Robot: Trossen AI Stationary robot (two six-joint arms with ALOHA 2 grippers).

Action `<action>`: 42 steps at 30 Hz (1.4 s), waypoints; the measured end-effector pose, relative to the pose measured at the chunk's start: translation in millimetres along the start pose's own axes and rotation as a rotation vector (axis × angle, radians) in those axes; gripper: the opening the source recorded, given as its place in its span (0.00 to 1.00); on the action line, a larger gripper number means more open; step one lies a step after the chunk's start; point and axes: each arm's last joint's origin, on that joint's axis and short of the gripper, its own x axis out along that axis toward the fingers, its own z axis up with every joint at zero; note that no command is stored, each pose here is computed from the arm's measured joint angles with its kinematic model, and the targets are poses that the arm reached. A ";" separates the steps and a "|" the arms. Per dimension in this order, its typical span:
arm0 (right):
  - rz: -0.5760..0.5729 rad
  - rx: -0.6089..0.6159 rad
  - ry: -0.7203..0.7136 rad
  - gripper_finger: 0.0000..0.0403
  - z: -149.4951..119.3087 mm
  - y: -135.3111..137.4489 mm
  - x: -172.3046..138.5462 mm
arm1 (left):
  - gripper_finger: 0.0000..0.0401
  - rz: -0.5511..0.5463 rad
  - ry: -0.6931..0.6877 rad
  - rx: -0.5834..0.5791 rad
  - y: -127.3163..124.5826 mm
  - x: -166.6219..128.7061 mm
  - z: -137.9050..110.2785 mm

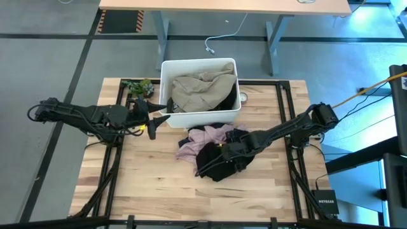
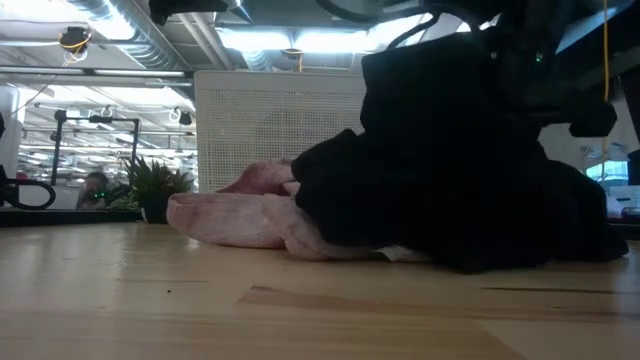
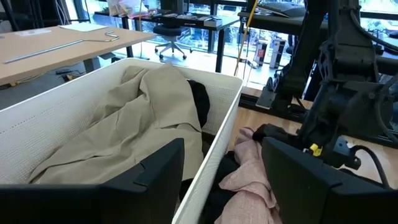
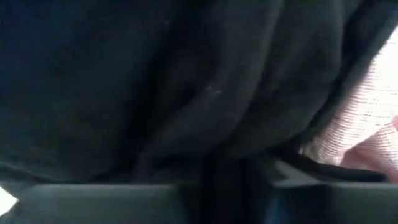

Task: Sort clothes
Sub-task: Put the black longsleeve into the white bin

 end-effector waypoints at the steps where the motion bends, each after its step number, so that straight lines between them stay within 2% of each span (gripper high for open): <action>1: 0.001 -0.002 0.003 0.10 0.8 -0.4 -3.0 | 0.52 0.000 0.001 0.000 0.0 0.0 -0.1; 4: 0.005 -0.001 0.029 0.08 1.8 -3.1 -18.5 | 0.52 0.000 0.000 0.000 0.0 0.0 0.0; 7: 0.004 0.021 0.015 0.11 6.6 -7.5 -42.1 | 0.52 0.000 0.000 -0.008 0.0 0.0 0.0; 16: -0.029 0.072 -0.270 0.09 26.5 -25.4 -134.5 | 0.52 0.000 -0.001 -0.012 0.0 0.0 0.1; 27: -0.349 0.126 -0.630 0.09 39.1 -53.5 -243.8 | 0.52 0.000 0.000 -0.003 0.0 0.0 0.0; 31: -0.544 0.143 -0.762 0.10 48.0 -63.1 -274.9 | 0.52 0.000 0.000 0.000 0.0 0.0 0.0; 36: -0.769 0.133 -0.907 0.10 58.4 -83.4 -297.9 | 0.52 0.000 0.000 0.000 0.0 0.0 0.0; 42: -0.978 0.188 -1.047 0.10 58.3 -130.2 -315.0 | 0.52 0.000 0.000 0.002 0.0 0.0 0.0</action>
